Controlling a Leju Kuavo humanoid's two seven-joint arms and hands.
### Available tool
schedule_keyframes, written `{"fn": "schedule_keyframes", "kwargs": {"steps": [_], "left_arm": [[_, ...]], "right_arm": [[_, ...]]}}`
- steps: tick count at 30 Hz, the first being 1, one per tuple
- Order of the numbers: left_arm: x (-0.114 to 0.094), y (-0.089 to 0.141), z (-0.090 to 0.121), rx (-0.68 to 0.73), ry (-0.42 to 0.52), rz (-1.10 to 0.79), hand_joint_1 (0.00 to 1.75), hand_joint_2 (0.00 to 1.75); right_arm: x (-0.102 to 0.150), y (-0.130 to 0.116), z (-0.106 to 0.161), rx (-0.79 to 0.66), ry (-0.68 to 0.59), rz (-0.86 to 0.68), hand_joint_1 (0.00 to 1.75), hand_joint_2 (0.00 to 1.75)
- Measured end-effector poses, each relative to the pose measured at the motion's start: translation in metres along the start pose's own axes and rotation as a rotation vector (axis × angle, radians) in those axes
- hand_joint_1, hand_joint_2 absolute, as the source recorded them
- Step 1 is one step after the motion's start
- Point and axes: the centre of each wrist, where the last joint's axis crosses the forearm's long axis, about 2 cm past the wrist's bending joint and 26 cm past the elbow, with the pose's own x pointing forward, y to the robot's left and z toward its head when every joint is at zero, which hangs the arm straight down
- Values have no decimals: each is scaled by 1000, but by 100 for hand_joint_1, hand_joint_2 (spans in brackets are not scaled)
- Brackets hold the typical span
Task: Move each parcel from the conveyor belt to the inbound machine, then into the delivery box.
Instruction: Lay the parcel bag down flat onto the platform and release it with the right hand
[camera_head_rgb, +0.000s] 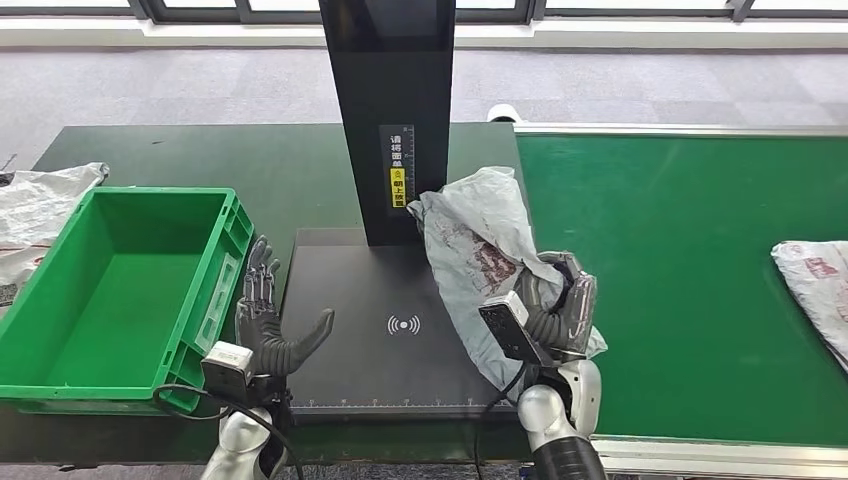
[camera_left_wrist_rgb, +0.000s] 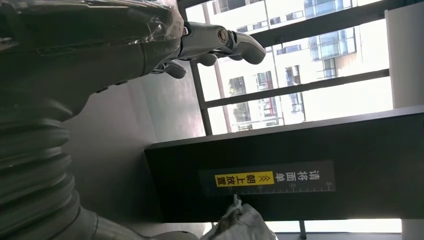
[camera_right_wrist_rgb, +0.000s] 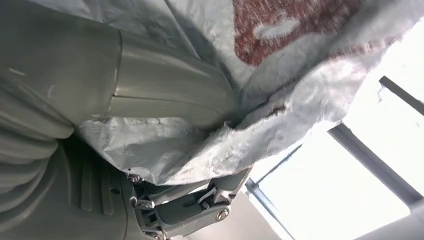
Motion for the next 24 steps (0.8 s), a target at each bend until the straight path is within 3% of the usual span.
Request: {"fn": "schedule_keyframes", "kwargs": {"steps": [7, 24], "left_arm": [[0, 0, 0, -3, 0, 0, 0, 175], [-2, -3, 2, -33, 8, -4, 0, 175]], "right_arm": [[-2, 18, 15, 97, 40, -12, 175, 175], [1, 33, 22, 203, 99, -34, 175, 175]]}}
